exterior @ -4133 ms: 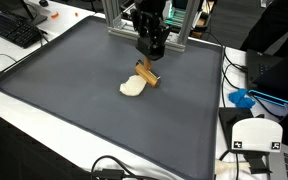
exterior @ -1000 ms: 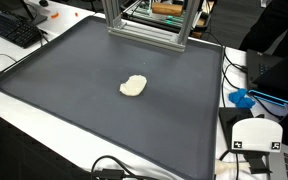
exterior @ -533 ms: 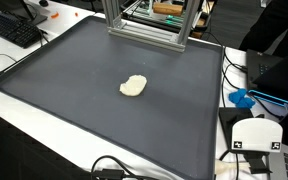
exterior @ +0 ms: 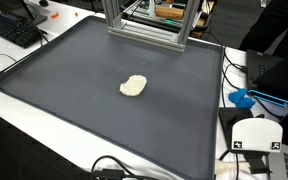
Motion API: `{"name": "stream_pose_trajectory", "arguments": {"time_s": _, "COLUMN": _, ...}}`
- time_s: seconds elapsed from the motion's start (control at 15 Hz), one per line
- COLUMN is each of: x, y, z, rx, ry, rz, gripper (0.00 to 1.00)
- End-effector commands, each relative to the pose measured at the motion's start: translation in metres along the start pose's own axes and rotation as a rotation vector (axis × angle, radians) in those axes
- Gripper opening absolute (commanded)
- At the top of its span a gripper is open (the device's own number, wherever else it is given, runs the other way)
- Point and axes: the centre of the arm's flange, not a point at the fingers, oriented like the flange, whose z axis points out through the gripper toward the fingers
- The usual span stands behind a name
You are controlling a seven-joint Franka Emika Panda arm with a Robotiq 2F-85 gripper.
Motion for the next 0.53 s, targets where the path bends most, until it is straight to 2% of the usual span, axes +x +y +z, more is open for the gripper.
{"name": "stream_pose_trajectory", "arguments": {"time_s": 0.0, "x": -0.0137, "y": -0.0013, "z": 0.0038, "rx": 0.014, "ry": 0.021, "rz": 0.003, "gripper": 0.22}}
{"name": "stream_pose_trajectory", "arguments": {"time_s": 0.47, "x": -0.0155, "y": -0.0019, "z": 0.0046, "rx": 0.016, "ry": 0.016, "rz": 0.005, "gripper": 0.22}}
